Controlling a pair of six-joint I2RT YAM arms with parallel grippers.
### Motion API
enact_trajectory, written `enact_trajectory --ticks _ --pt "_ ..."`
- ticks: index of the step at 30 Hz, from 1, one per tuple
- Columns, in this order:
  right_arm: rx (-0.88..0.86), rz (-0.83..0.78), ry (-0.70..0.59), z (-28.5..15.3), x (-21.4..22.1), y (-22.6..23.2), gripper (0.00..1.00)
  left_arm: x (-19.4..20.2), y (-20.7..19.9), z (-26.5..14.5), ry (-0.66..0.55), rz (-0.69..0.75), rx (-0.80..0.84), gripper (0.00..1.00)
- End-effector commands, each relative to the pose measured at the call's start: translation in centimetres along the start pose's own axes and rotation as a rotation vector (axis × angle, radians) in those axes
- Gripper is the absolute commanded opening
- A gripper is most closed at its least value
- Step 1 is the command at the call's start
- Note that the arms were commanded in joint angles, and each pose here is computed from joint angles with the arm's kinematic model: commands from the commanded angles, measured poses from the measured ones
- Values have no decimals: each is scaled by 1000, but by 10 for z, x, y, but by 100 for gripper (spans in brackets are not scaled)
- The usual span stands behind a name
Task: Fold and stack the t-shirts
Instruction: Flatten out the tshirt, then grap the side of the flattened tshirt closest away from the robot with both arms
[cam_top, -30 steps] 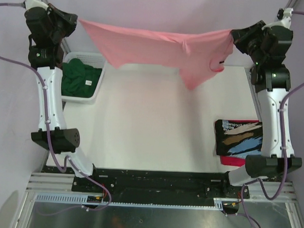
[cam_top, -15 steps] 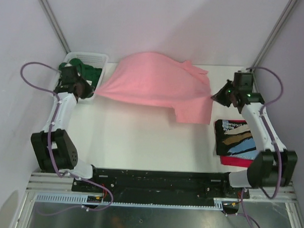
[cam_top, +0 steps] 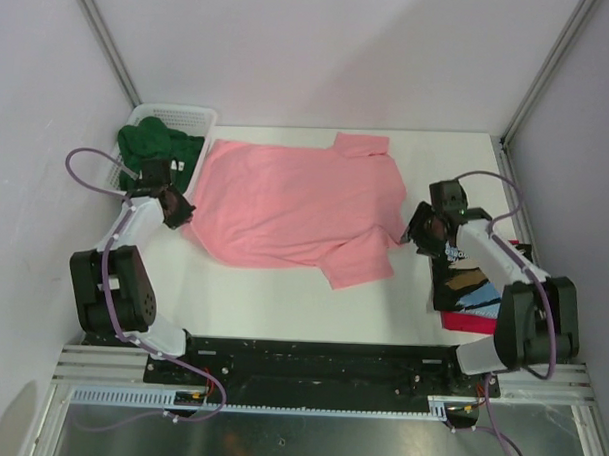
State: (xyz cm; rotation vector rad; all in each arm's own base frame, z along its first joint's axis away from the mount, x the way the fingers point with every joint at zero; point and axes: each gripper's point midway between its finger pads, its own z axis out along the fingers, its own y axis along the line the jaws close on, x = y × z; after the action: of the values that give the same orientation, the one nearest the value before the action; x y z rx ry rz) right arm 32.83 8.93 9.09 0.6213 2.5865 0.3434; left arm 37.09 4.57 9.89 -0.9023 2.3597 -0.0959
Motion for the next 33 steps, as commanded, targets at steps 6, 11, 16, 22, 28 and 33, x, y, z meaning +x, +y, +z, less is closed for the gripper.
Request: enact_trajectory --ticks 6,11,16,22,28,33 --pt "-19 -159 -47 8 49 4 53 -4 12 -9 -70 33 -43 0" --pt "18 -210 -26 23 62 3 51 0 19 -14 -81 29 -62 0" --pt "48 -244 -4 36 72 2 47 2 25 -17 -93 28 -79 0" --pt "71 -262 24 49 84 2 43 4 27 -20 -100 26 -78 0" --pt "114 -244 30 41 89 -6 5 7 32 -24 -110 25 -90 0" --pt "100 -196 10 -10 97 -16 0 12 45 -31 -125 30 -130 0"
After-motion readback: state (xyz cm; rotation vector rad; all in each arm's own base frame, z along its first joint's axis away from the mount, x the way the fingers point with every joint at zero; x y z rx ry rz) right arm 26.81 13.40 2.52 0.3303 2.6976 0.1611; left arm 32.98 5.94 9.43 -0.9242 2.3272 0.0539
